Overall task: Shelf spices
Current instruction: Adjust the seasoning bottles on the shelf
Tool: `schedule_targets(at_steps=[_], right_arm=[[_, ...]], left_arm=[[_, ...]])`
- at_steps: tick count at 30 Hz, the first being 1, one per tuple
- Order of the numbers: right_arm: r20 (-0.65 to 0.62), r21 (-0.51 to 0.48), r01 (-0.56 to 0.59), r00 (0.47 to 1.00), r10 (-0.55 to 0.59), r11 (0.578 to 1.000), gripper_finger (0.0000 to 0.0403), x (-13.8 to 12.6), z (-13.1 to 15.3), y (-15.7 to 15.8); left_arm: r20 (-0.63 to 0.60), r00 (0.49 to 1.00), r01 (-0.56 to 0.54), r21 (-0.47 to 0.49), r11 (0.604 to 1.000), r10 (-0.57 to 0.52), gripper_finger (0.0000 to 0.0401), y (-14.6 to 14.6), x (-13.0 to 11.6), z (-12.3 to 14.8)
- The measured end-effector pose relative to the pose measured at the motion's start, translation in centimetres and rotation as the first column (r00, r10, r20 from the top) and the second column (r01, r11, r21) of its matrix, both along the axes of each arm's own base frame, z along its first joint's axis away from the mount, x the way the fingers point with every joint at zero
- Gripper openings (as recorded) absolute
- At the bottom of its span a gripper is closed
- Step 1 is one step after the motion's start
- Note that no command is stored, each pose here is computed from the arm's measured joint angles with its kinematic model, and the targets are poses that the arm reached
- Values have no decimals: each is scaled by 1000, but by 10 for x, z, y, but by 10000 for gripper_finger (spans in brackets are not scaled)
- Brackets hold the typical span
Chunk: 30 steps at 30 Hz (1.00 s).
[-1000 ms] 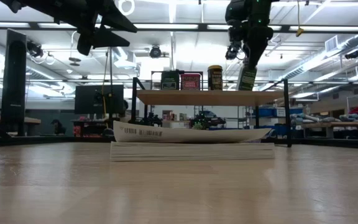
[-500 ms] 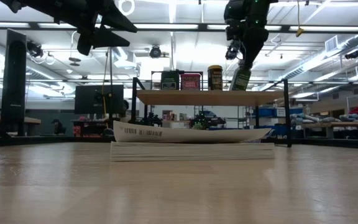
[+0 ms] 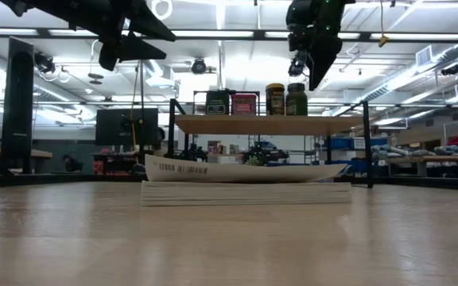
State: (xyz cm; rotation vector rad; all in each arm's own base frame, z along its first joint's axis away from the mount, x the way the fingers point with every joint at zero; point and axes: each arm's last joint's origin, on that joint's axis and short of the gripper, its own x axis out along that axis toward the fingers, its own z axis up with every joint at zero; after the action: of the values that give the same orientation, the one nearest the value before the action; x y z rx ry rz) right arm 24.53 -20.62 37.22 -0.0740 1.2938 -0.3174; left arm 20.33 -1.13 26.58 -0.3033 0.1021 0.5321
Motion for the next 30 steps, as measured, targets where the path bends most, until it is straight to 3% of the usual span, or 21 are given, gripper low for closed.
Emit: schedule_targets(at_steps=[12,19,23,28,30], right_arm=[[-18,-56,24,1000,-25,998,306,5,3,9],[121,-209,23,993,3,978,286,5,34,36],[241,-213,-10,969,62,977,207,-2,52,51],[239,-202,5,970,44,979,42,-7,53,50],[240,-192,8,970,39,981,14,-6,51,46]], left_arm=[[-1,1000,0,0,1000,0,242,0,0,0],[-4,1000,0,1,1000,0,242,0,0,0],[-5,1000,0,2,1000,0,242,0,0,0],[-7,1000,1,5,1000,-1,242,0,0,0],[-7,1000,1,5,1000,-1,242,0,0,0]])
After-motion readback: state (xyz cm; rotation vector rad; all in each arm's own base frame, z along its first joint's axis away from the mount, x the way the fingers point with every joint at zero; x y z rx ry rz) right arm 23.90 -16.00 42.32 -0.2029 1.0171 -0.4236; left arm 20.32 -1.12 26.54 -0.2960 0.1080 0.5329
